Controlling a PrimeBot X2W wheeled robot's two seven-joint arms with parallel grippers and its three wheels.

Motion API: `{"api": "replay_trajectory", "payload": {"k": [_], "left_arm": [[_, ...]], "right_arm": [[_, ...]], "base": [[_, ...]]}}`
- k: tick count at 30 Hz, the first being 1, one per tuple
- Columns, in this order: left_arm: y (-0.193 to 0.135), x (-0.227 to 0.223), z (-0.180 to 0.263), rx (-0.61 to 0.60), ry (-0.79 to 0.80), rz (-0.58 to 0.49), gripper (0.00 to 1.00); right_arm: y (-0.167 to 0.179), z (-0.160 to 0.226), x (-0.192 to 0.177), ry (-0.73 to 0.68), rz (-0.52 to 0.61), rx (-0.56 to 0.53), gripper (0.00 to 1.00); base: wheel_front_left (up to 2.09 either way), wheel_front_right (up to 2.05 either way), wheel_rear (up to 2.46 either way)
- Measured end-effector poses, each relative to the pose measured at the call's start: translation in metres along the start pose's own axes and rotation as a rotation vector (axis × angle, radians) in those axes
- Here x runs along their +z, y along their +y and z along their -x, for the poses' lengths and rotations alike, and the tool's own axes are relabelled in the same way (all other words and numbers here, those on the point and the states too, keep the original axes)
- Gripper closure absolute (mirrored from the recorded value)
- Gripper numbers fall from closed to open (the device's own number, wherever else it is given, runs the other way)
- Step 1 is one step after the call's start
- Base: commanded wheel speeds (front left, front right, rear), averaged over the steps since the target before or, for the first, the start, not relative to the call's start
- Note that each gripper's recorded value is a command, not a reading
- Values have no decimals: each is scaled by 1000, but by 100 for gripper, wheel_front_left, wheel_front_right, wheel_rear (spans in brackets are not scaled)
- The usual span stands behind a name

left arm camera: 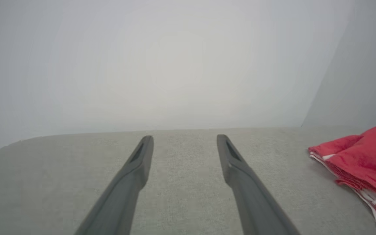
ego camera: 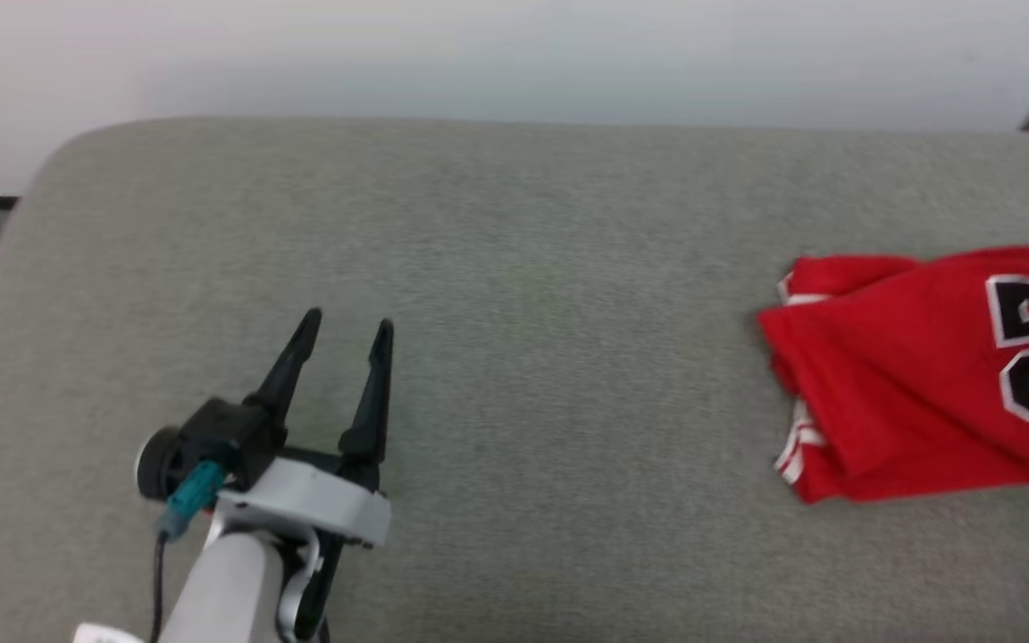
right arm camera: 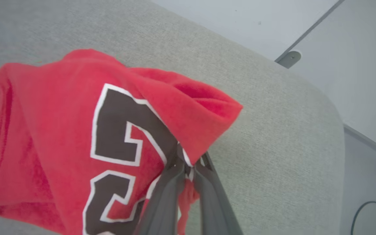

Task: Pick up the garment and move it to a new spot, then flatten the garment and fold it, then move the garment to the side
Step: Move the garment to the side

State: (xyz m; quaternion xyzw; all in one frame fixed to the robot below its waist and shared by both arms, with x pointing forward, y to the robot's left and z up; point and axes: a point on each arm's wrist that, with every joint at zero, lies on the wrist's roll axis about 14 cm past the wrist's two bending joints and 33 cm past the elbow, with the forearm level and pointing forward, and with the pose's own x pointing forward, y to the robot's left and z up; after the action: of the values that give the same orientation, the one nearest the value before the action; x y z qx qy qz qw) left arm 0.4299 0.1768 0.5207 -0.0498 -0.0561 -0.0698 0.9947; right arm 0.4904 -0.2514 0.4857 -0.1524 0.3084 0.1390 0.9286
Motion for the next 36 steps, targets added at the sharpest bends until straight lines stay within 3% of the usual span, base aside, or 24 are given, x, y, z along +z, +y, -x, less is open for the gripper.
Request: {"api": "replay_trajectory", "payload": {"k": [13, 22, 27, 36], "left_arm": [[-80, -22, -73, -274, 9, 14, 0], [-122, -56, -103, -409, 49, 44, 0], [-135, -77, -111, -453, 79, 66, 0], [-138, -106, -117, -476, 130, 82, 0]], "right_arm": [[-103, 32, -15, 11, 35, -252, 100], [-157, 37, -53, 104, 66, -398, 100], [-177, 31, -78, 172, 115, -452, 100], [-181, 2, -107, 225, 163, -472, 100]], "base": [[0, 0, 0], [0, 0, 0], [0, 0, 0], [0, 0, 0]]}}
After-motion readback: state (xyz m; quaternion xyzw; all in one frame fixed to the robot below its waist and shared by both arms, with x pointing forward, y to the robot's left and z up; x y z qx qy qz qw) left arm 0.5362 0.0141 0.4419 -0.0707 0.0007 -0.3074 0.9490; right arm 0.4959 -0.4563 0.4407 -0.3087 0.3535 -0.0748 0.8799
